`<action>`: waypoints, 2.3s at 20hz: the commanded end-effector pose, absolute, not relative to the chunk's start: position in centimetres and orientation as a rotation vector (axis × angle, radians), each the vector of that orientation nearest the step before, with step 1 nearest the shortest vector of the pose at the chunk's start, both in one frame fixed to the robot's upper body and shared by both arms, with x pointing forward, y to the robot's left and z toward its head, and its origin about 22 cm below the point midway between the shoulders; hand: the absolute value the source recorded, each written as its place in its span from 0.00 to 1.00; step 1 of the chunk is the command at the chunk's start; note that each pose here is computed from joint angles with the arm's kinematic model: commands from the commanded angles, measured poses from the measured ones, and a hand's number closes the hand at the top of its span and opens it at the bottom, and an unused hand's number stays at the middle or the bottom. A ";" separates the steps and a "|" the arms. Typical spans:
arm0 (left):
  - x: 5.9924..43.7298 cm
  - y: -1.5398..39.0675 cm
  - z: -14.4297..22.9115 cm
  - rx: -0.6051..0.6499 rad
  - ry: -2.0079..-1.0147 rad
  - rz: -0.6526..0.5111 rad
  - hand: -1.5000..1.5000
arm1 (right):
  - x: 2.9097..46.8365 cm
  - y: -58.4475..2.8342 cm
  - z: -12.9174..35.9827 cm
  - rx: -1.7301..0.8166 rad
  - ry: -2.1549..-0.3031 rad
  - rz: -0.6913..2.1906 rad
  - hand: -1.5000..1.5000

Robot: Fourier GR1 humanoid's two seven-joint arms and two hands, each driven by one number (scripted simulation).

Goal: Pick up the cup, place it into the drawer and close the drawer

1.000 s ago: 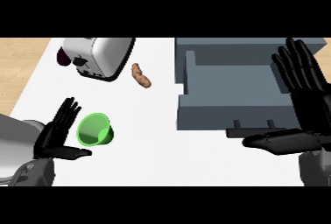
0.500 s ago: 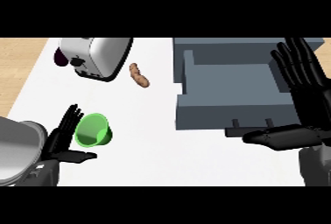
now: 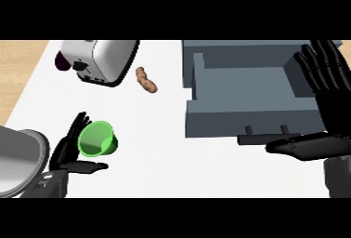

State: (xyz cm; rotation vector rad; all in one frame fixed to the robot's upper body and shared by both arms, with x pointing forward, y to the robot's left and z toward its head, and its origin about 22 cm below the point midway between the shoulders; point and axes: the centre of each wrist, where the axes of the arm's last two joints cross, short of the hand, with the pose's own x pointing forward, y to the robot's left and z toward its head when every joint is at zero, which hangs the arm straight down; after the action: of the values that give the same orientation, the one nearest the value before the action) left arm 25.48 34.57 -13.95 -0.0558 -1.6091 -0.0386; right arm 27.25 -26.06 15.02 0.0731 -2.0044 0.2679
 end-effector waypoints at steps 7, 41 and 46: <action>26.8 32.2 -14.1 -0.202 -1.687 -0.030 0.00 | 28.1 -25.0 14.9 0.065 -1.997 0.280 0.00; 37.7 23.1 -4.1 -0.193 -2.183 0.063 1.00 | 26.6 -27.6 15.2 0.014 -1.972 0.273 0.00; 40.4 17.7 2.3 -0.315 -2.163 -0.048 1.00 | 27.0 -27.6 14.2 -0.004 -1.989 0.252 0.00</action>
State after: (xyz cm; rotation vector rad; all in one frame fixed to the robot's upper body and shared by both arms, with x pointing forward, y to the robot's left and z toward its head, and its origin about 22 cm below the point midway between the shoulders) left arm 38.67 20.35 -2.24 -0.2231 -2.1481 0.0240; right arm 26.86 -27.54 14.75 0.0092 -1.9771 0.2624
